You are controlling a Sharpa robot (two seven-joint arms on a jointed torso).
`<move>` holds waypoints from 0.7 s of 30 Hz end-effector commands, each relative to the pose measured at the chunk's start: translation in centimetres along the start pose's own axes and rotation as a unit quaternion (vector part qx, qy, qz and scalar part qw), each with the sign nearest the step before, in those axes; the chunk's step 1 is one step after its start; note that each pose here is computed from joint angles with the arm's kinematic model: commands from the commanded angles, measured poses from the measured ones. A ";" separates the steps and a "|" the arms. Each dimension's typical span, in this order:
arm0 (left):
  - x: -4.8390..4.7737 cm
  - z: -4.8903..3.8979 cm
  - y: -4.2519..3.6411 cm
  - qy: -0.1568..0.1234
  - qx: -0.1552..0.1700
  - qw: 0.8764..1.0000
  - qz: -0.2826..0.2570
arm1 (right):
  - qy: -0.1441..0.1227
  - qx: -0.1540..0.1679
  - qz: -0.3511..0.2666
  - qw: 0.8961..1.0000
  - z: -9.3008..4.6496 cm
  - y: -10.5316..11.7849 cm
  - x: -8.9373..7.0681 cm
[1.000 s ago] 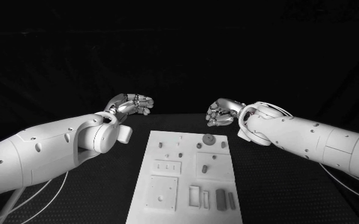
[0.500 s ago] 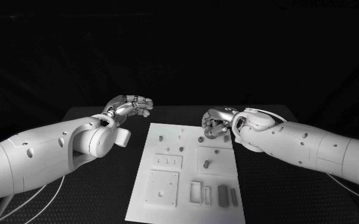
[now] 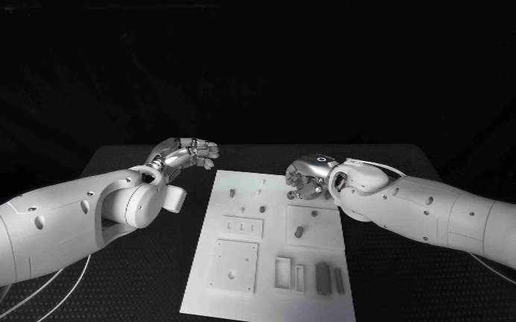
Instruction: Assemble the parts on the task board
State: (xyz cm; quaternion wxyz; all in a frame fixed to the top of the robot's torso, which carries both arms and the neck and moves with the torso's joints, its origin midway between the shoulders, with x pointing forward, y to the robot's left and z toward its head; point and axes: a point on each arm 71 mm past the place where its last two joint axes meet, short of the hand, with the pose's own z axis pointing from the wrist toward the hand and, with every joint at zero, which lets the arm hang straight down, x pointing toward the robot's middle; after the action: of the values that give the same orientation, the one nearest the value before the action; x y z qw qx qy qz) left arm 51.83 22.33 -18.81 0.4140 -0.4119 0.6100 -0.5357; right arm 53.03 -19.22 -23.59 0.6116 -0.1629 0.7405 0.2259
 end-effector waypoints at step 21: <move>0.25 -0.02 -0.07 0.013 0.002 1.000 -0.006 | 0.002 0.002 -0.062 0.998 0.2 0.1 1.0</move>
State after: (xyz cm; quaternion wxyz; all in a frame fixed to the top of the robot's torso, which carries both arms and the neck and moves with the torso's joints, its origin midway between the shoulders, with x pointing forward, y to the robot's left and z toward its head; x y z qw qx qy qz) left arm 51.78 22.32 -18.84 0.4095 -0.4116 0.6115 -0.5375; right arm 53.01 -18.96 -24.24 0.6263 -0.1974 0.7287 0.1943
